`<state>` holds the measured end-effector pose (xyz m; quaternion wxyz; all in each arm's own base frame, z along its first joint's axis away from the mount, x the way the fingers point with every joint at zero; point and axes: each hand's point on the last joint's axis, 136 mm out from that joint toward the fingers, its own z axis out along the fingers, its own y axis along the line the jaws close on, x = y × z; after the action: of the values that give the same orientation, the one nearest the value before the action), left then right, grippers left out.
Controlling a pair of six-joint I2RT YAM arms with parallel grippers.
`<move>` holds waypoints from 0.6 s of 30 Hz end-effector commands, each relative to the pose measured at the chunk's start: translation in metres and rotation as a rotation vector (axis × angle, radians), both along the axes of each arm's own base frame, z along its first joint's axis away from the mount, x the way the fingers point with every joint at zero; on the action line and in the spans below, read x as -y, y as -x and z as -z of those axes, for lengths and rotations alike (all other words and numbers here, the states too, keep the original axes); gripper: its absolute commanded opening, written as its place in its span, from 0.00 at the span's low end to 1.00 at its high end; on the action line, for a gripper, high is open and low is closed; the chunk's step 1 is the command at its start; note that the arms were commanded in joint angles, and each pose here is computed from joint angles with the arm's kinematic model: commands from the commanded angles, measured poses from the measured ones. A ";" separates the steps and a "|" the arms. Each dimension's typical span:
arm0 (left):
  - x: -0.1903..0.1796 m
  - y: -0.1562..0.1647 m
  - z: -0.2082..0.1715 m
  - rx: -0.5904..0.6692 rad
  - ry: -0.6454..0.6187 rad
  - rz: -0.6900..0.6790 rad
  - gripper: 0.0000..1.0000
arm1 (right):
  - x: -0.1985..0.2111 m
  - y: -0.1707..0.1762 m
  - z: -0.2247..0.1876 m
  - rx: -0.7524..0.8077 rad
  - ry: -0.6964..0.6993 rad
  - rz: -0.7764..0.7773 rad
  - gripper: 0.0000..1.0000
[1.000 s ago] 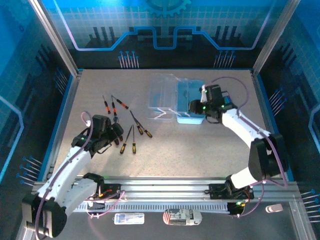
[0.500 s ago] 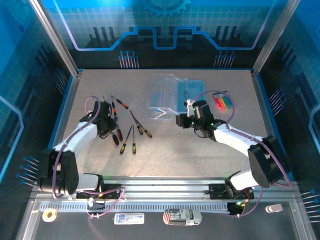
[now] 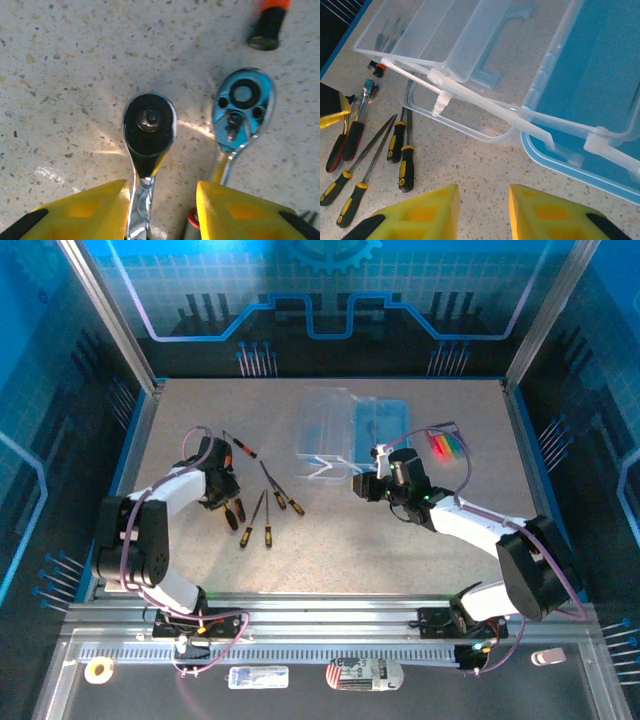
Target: Pack the tool kit
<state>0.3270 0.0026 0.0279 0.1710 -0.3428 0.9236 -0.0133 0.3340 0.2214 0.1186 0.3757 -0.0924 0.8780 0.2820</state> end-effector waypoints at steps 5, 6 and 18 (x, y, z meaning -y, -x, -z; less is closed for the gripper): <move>-0.011 -0.004 0.018 -0.034 -0.007 -0.057 0.36 | -0.006 -0.002 -0.001 0.002 -0.021 -0.006 0.33; -0.011 -0.005 0.018 -0.032 0.000 -0.058 0.33 | -0.007 -0.001 -0.001 -0.001 -0.022 -0.011 0.33; -0.010 -0.007 0.015 -0.007 0.024 -0.055 0.10 | -0.006 0.000 -0.002 0.002 -0.016 -0.014 0.33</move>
<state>0.3217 0.0127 0.0131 0.1456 -0.3685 0.9182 -0.0006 0.3340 0.2222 0.1160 0.3715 -0.0901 0.8794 0.2839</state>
